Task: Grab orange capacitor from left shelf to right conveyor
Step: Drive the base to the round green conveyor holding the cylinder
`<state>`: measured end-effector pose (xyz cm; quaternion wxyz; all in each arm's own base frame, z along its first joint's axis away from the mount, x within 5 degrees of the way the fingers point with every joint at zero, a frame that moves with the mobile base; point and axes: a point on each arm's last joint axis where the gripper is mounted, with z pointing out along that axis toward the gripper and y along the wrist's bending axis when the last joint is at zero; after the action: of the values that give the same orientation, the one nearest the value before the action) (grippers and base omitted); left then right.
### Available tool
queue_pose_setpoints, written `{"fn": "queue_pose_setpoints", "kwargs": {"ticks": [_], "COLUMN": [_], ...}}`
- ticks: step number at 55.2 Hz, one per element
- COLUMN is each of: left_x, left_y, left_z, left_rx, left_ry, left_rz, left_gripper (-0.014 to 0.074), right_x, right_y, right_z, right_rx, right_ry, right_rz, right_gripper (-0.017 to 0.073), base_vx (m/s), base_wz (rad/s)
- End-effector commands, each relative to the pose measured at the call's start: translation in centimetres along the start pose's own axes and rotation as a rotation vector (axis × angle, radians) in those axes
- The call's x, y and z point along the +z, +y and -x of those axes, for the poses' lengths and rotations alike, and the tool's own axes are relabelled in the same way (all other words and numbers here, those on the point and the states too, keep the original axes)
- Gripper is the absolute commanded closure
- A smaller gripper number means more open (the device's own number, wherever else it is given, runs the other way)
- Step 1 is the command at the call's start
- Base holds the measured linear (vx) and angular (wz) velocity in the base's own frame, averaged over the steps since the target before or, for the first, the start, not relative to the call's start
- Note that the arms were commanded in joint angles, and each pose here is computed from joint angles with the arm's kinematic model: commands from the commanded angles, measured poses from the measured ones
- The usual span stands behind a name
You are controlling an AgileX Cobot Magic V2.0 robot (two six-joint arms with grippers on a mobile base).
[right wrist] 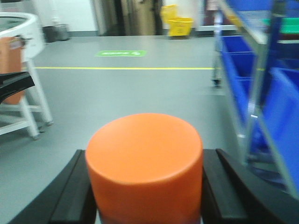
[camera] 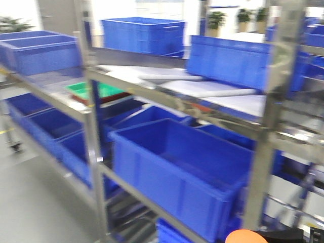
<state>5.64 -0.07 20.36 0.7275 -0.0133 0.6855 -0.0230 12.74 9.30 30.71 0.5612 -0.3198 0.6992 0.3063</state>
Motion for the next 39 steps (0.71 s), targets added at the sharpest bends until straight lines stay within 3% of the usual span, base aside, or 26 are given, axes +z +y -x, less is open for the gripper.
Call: {"fn": "queue_pose_setpoints", "kwargs": {"ticks": [1,39], "left_x": [-0.03,-0.03], "left_y": [0.04,0.04], "left_z": [-0.29,-0.29], "left_rx": [-0.014,-0.014], "left_ry": [-0.062,-0.062], "left_rz": [-0.003,-0.003], "left_gripper": [0.0599,0.0599], "right_x": [-0.16,-0.22], "right_y": [0.06,0.09], "right_z": [1.24,1.28], "right_rx": [0.013,0.012], "right_ry": [-0.057,-0.06], "right_rz": [0.003,0.002], "right_gripper": [0.0197,0.0197], "base_vx": [-0.07,-0.02], "base_wz": [0.61,0.6]}}
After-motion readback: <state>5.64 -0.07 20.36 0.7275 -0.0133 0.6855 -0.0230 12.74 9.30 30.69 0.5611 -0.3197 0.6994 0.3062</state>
